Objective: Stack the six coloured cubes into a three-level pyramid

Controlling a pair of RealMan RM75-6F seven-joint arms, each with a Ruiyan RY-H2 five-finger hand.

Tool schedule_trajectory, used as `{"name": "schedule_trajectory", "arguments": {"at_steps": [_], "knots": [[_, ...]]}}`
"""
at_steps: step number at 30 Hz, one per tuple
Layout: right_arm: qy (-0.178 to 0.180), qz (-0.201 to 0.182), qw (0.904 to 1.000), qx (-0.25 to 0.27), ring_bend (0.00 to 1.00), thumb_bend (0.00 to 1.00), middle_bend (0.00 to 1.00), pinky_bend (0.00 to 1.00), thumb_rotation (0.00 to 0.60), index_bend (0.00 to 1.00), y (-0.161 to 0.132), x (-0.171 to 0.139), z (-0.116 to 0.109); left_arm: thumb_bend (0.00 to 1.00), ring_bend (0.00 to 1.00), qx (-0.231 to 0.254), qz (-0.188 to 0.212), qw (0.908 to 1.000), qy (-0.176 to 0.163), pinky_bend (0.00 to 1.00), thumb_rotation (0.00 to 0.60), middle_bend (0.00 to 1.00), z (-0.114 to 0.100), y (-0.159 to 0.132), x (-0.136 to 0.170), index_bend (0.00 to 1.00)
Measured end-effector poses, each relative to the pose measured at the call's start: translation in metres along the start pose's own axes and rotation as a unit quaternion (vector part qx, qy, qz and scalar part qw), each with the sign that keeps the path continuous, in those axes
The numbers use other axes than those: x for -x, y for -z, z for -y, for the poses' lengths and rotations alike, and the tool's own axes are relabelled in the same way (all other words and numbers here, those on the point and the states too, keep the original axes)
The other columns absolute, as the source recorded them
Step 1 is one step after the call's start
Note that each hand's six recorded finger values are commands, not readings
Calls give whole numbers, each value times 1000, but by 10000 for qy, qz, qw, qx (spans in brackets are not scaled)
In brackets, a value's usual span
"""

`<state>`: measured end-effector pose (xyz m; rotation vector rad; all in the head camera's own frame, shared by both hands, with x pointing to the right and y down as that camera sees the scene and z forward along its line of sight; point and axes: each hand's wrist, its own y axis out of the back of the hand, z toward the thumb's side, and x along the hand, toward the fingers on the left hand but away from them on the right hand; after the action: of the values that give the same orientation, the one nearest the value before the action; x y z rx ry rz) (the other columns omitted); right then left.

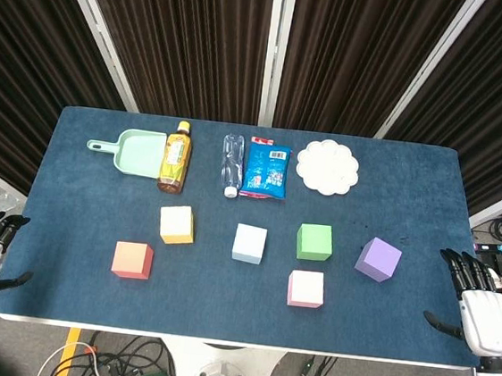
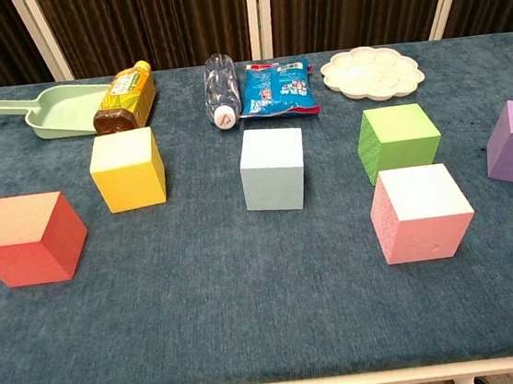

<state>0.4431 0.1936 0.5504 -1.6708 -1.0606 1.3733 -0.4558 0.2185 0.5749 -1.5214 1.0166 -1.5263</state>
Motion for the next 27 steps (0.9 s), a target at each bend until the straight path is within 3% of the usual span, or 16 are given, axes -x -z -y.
{"name": "schedule_trajectory", "arguments": {"at_steps": [11,16,27], "knots": [[-79,-109,9998,171,6,36,111,83,600,0,-4,1,1,0,90,31,28,10000,-20,76,600,152,0,-1,0,187],[-207,-348,9975,573,6,36,138,95,600,0,-19,9,3,0,90,5,45,10000,-19,76,600,152,0,-2,0,187],[-708,-1353,9792,1333,6,34,181,119,600,0,-116,81,14,0,90,16,114,9999,-49,76,600,152,1,-2,-1,188]]}}
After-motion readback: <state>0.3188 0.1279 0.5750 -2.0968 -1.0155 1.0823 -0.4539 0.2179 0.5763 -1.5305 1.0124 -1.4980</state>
